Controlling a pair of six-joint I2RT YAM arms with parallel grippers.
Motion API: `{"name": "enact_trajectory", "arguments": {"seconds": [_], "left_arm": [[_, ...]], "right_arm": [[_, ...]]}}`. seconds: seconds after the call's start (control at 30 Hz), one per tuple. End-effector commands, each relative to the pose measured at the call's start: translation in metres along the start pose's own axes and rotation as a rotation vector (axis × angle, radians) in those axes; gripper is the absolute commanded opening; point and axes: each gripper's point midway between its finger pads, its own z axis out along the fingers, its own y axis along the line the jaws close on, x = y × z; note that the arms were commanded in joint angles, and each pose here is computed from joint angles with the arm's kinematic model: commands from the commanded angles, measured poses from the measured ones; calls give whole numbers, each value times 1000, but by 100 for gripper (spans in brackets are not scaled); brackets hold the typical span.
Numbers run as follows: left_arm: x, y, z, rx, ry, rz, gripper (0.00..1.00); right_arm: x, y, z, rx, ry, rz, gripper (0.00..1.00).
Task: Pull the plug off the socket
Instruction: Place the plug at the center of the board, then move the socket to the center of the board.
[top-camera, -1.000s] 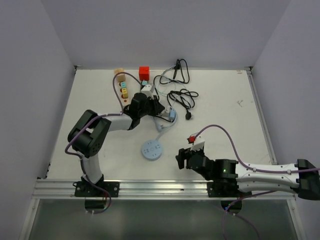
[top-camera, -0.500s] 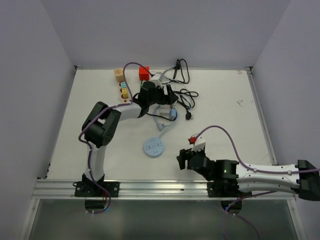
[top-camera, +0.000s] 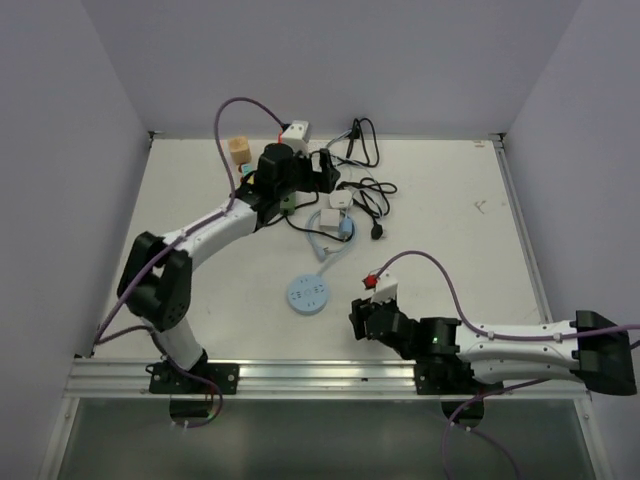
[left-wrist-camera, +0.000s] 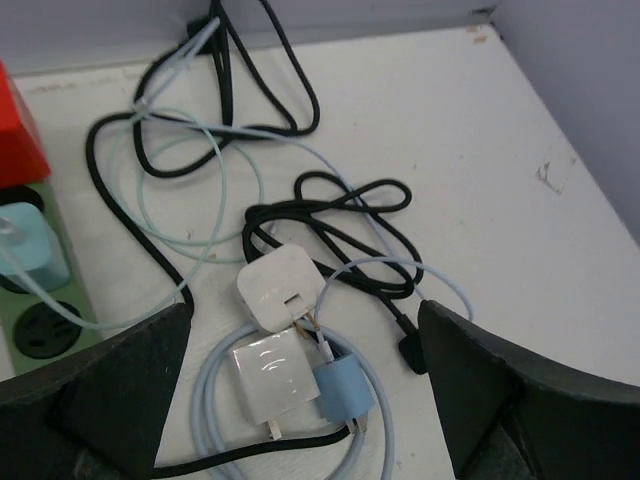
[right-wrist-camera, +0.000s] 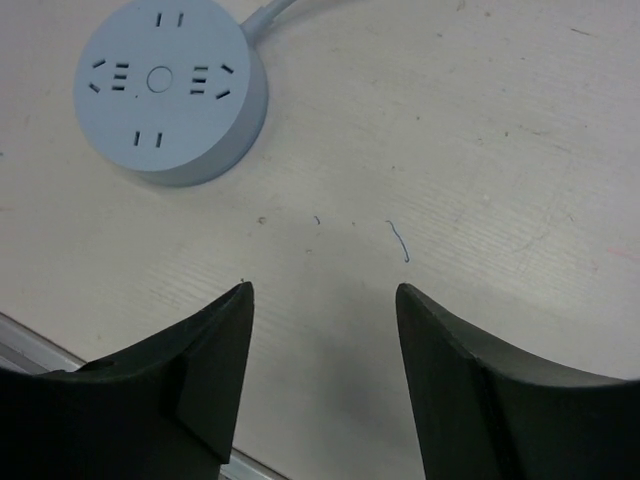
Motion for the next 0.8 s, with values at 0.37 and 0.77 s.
{"name": "enact_trajectory", "arguments": {"seconds": [0.37, 0.77], "left_arm": [[-163, -6, -245, -229, -434, 166, 100], [-110, 57, -313, -483, -551, 165, 100]], "right_arm": [[-71, 158, 36, -347, -5, -27, 20], [-31, 212, 113, -262, 159, -146, 29]]}}
